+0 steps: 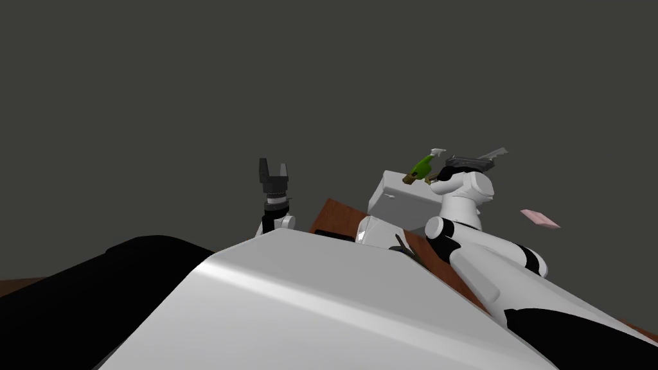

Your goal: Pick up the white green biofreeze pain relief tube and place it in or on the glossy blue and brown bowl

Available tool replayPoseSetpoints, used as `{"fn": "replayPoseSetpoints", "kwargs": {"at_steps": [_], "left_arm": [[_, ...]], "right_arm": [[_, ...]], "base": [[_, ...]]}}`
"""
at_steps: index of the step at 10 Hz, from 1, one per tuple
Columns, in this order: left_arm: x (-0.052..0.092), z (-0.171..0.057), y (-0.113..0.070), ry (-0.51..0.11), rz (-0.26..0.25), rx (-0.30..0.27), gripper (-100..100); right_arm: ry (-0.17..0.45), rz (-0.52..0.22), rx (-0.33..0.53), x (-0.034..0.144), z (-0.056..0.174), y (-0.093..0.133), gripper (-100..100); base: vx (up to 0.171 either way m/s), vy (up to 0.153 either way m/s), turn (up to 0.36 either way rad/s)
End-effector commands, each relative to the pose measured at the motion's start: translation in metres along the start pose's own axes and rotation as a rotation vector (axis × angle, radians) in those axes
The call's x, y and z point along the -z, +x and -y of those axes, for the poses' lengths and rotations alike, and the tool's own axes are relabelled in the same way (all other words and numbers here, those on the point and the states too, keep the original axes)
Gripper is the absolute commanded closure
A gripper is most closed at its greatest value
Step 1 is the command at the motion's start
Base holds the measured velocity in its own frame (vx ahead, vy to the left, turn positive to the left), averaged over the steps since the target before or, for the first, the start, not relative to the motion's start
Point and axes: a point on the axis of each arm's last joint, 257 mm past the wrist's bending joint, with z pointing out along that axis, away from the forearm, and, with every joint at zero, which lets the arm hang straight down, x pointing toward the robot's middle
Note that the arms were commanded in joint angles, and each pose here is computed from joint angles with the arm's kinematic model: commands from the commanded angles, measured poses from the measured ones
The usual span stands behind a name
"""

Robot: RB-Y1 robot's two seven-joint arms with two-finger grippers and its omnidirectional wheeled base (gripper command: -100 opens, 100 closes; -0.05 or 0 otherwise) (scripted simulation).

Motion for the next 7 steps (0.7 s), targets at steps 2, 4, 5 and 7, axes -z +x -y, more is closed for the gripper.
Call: {"fn": "replayPoseSetpoints", "kwargs": {"at_steps": [2, 4, 5, 7], "left_arm": [[0.0000, 0.0000, 0.0000, 0.000, 0.000, 0.000, 0], [0.0000, 0.0000, 0.0000, 0.000, 0.000, 0.000, 0], [0.0000, 0.0000, 0.0000, 0.000, 0.000, 0.000, 0], [0.0000, 0.0000, 0.0000, 0.000, 0.000, 0.000, 0]], "right_arm": [[0.019, -0.005, 0.007, -0.0091, 0.0042, -0.0141, -100], [0.016, -0.004, 0.007, -0.0074, 0.0024, -0.0105, 0], [0.016, -0.004, 0.007, -0.0074, 0.0025, -0.0105, 0], [0.016, -0.004, 0.007, -0.0074, 0.0025, -0.0105, 0]], "base": [[-0.060, -0.011, 0.085], [-0.013, -0.002, 0.010], [0.000, 0.000, 0.000], [0.000, 0.000, 0.000]]}}
